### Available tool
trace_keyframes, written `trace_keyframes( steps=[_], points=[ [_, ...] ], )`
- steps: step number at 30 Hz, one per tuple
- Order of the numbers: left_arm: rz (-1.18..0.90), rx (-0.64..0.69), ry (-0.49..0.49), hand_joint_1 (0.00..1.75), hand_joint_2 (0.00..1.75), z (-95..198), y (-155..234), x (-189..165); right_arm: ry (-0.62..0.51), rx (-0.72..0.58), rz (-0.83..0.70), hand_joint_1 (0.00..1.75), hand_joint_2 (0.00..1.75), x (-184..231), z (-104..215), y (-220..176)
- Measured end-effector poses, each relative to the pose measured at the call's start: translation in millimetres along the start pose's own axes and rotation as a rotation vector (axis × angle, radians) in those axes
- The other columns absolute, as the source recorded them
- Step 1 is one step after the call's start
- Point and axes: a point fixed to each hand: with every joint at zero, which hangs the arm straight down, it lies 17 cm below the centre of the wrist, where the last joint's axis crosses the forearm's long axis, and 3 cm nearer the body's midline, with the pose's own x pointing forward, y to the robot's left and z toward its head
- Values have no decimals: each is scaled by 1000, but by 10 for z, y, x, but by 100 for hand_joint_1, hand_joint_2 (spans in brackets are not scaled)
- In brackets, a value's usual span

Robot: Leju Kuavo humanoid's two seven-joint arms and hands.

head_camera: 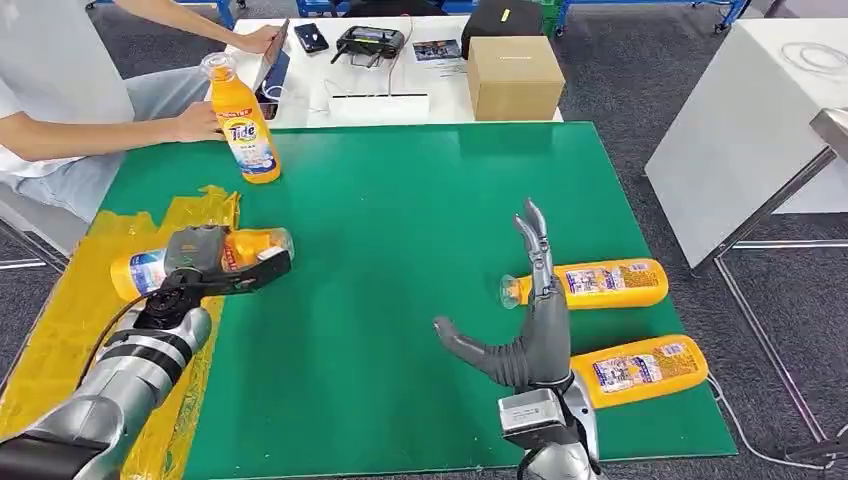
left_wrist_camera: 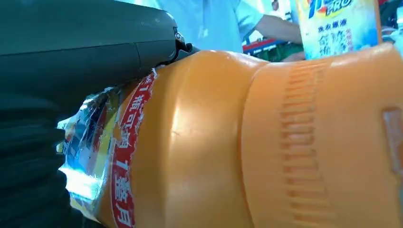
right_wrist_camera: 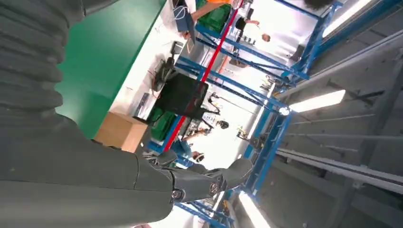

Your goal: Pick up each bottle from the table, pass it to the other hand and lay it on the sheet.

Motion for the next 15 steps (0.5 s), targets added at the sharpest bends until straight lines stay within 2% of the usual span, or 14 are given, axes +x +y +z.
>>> trace_keyframes(
  steps=[9, 10, 11, 15],
  points=[
    [31, -36, 1, 175, 175, 28, -119, -21, 11, 10, -16, 0, 175, -29, 12, 24],
    [32, -40, 2, 96, 175, 32, -134, -28, 13, 11, -17, 0, 175, -34, 13, 29],
    [34, -45, 5, 0, 175, 37, -153, -38, 14, 13, -18, 0, 175, -40, 13, 34],
    [47, -59, 15, 0, 175, 54, -211, -70, 19, 24, -22, 0, 175, -63, 18, 59]
  ],
)
